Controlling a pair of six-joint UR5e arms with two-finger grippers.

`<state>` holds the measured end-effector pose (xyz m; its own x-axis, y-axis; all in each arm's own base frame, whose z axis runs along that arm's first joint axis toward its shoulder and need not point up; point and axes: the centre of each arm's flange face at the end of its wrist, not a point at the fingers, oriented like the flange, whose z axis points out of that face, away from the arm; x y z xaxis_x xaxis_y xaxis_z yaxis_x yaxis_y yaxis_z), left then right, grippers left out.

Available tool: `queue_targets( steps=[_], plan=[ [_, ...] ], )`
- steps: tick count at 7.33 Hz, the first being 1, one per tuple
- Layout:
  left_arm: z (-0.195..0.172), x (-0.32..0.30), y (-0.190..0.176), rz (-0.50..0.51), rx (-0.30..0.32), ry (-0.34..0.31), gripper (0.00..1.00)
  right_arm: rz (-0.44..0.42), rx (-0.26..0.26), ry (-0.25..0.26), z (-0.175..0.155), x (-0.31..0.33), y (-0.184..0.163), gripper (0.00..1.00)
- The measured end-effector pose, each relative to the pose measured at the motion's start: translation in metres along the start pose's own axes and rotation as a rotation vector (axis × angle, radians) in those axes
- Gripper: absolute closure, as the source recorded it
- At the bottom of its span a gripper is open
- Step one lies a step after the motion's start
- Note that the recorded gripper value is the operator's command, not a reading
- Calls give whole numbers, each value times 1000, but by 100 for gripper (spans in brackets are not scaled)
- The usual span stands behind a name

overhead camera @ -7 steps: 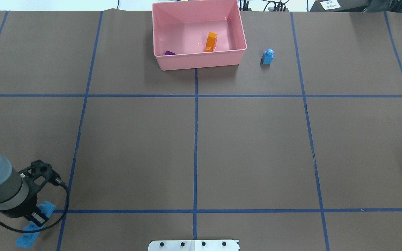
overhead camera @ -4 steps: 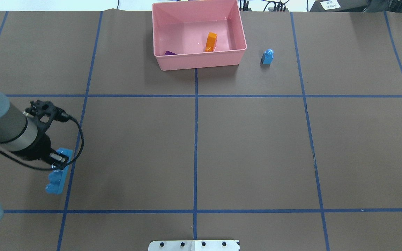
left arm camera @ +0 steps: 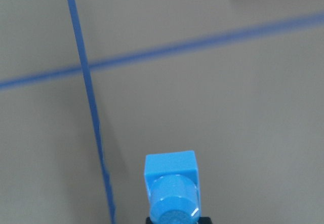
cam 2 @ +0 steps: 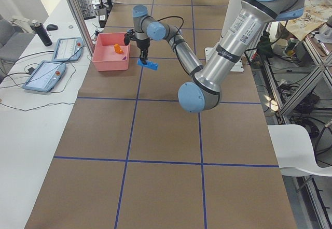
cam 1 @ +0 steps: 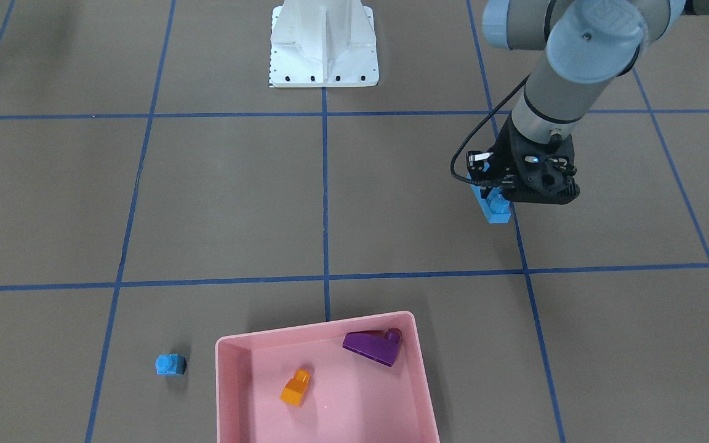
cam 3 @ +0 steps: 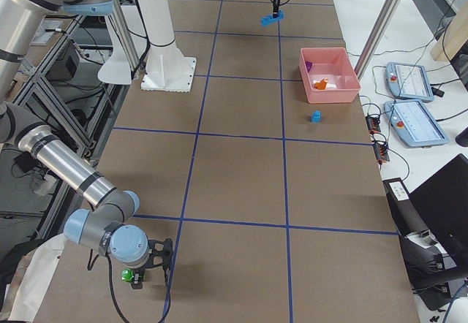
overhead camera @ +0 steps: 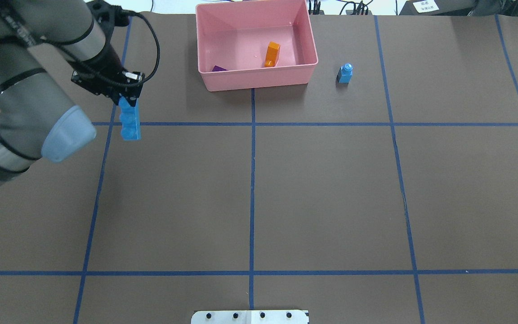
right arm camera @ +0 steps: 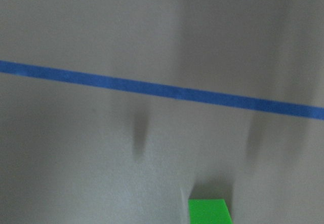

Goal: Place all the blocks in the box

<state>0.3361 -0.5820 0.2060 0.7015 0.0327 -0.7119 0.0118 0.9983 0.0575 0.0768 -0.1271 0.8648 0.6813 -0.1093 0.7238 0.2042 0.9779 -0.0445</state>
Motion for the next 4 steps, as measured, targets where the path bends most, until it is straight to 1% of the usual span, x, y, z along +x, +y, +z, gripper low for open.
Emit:
queue_targets(
  steps=[1,2,3,4],
  plan=[
    [-6,27,-45,-66,22,2,100,9,-20,-12,13,9,14,0],
    [-2,43,-84,-112,52,21,100,10,-35,-17,21,14,23,2],
    [8,51,-119,-148,87,53,100,8,-45,-14,26,18,27,49],
    [17,62,-149,-187,122,94,100,12,-51,-7,27,21,27,99]
  ],
)
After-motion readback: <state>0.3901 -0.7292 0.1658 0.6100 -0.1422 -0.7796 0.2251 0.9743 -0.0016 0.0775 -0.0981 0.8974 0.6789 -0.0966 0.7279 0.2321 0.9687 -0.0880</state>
